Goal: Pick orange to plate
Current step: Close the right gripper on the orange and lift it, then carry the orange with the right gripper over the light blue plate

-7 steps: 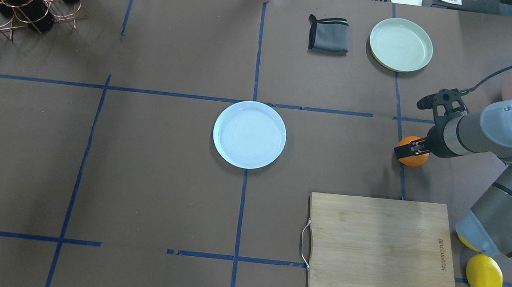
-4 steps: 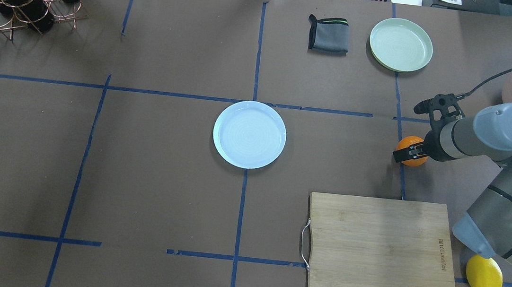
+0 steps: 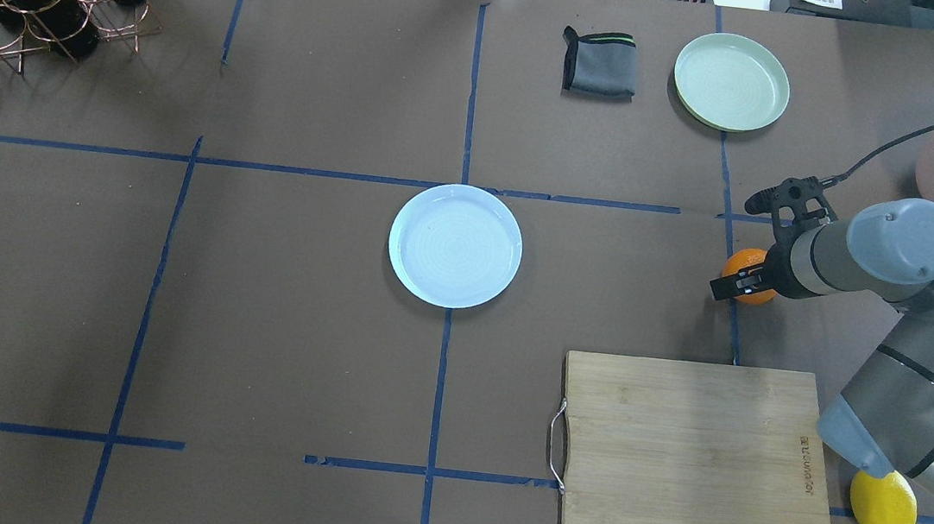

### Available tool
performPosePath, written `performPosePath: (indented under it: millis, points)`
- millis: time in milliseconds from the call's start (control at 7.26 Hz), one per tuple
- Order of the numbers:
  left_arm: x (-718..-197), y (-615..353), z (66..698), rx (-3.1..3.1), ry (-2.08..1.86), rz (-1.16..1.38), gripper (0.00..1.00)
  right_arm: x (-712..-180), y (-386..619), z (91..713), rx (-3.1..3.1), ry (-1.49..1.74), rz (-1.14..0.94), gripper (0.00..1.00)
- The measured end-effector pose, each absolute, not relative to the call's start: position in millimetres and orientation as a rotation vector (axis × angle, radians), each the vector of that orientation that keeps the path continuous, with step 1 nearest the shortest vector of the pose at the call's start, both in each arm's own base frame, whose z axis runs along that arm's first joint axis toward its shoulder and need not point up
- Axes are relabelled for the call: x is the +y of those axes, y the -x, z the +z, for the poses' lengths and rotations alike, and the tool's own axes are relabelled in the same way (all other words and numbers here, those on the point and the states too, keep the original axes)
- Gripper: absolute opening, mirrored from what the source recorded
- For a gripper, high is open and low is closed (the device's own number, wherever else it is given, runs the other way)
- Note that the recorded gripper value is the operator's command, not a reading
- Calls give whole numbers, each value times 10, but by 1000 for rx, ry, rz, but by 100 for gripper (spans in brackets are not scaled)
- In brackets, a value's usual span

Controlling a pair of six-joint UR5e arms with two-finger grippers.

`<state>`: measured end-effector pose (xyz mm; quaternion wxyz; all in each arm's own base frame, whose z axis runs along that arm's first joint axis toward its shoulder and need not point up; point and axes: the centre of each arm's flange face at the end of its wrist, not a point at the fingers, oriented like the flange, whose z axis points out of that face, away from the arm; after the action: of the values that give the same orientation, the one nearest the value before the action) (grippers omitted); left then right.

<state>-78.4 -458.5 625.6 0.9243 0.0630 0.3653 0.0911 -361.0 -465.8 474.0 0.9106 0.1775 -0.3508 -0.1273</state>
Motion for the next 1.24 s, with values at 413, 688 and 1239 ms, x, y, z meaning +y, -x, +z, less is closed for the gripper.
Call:
performPosePath:
  millis: [413,688,1239]
  points:
    - [-4589,787,6241,746,-132,188,100,-4837,3883,4015,-782,-391,-205,8]
    - [-4591,789,6197,742,-139,191,100,-4826,4513,3140,-782,-351,-139,10]
    - [-4591,789,6173,742,-144,194,100,-4580,5811,2078,-753,-314,-9,14]
